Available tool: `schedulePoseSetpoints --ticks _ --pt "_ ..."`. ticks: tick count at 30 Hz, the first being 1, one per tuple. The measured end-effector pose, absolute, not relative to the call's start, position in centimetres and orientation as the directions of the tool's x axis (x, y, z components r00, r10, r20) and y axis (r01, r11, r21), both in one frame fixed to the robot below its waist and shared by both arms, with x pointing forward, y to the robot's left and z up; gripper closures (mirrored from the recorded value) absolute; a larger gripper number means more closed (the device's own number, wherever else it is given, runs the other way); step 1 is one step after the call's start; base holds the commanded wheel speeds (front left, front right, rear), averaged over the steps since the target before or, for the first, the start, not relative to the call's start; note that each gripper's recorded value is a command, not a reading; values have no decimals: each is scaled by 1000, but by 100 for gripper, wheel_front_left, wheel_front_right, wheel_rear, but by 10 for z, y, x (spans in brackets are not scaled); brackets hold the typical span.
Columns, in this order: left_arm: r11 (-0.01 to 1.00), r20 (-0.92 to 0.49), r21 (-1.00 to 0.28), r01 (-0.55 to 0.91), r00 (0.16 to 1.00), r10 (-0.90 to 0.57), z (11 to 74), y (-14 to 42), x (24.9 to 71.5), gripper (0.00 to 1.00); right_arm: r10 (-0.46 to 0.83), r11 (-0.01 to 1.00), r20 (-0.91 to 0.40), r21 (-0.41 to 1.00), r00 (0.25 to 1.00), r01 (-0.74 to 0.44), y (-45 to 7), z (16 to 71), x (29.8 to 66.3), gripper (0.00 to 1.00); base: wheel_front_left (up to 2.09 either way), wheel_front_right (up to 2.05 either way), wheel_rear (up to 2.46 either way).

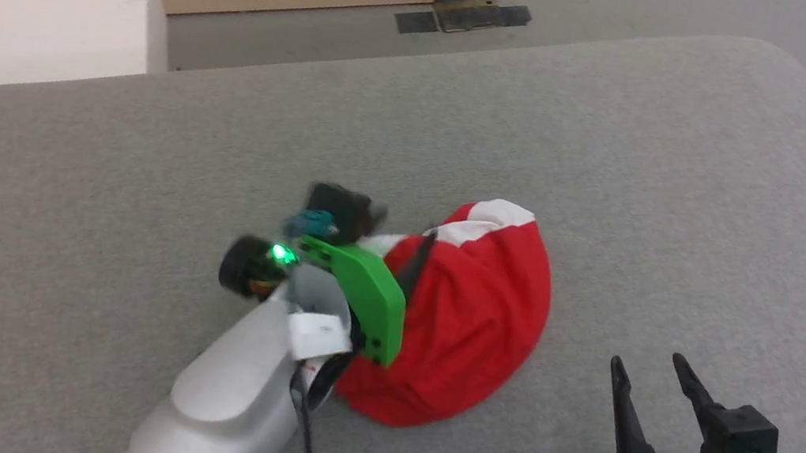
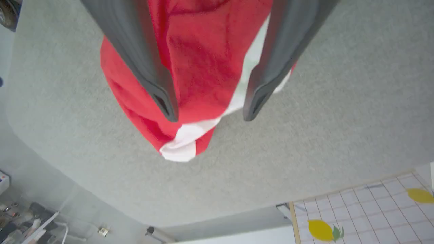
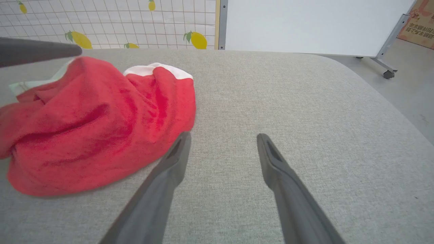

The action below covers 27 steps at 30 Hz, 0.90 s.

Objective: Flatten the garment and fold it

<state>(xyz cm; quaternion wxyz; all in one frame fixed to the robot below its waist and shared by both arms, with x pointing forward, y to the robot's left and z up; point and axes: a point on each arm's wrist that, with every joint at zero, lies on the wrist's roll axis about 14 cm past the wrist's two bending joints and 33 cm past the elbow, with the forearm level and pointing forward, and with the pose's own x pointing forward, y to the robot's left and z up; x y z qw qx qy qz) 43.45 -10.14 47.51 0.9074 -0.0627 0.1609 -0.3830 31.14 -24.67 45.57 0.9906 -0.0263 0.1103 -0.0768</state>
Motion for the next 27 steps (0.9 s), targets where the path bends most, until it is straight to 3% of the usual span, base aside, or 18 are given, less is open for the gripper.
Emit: schedulePoseSetpoints --ticks 4,6,16,27 --pt "747 47 -240 620 776 -629 528 -69 454 0 -126 991 -178 -68 976 116 -239 464 321 0 0 0 0" --pt "787 101 -235 571 819 -564 536 -42 455 0 -107 993 -149 -70 983 97 -234 471 326 0 0 0 0" --pt "924 141 -215 316 946 -291 537 79 423 0 -46 996 31 -74 998 48 -218 516 340 0 0 0 0" --pt "972 124 -160 175 980 -156 526 141 378 0 -15 997 73 -75 997 20 -208 531 330 0 0 0 0"
